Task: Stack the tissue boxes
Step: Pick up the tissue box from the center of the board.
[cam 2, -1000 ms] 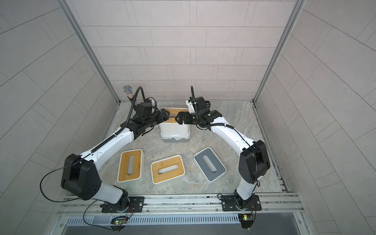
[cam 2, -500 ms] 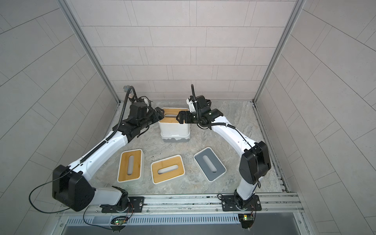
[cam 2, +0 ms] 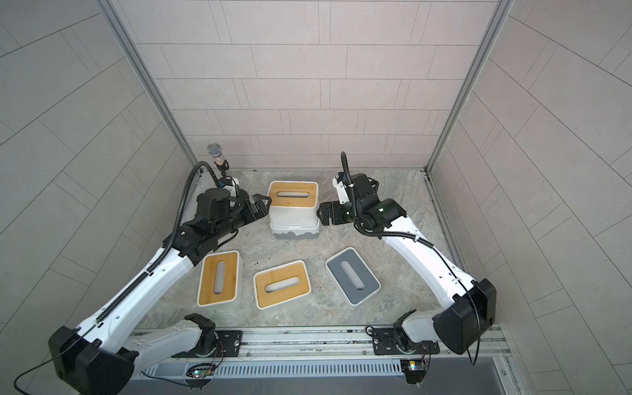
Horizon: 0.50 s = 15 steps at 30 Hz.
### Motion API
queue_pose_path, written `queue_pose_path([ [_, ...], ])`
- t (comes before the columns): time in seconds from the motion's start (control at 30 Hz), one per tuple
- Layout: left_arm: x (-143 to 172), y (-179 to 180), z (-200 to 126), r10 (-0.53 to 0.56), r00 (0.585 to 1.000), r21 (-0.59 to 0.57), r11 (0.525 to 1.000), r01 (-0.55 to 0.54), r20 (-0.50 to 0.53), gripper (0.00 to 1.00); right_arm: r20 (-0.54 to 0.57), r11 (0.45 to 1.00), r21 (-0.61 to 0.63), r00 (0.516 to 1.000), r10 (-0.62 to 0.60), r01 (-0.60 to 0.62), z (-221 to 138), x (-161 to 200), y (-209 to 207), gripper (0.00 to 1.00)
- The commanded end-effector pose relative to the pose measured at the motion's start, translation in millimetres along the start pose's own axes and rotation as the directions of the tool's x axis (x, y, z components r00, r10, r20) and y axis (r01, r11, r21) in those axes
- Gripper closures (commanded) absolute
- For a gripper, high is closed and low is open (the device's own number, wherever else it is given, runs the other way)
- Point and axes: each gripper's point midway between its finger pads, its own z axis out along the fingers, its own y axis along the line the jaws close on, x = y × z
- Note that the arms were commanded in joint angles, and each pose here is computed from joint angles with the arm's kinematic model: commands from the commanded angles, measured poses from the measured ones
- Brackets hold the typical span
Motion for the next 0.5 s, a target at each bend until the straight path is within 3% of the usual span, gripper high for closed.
queue_pose_path([
  [0.0,24.7,0.3,-9.4,0.013,0.998,0.019,1.0,-0.012,-0.054,0.0,-0.1,0.992,0.09,0.992,-0.078,0.087,-13.1,34.9,-10.8,0.01],
  [0.13,40.2,1.5,-22.9,0.038,0.996,0.024,0.999,-0.036,-0.08,0.0,-0.151,0.973,0.162,0.979,-0.139,0.163,-28.8,65.7,-15.7,0.01],
  [0.47,85.6,-7.7,-27.6,0.109,0.98,0.042,0.994,-0.103,-0.166,0.0,-0.302,0.947,0.236,0.943,-0.141,0.217,-29.7,152.5,-23.2,0.02],
])
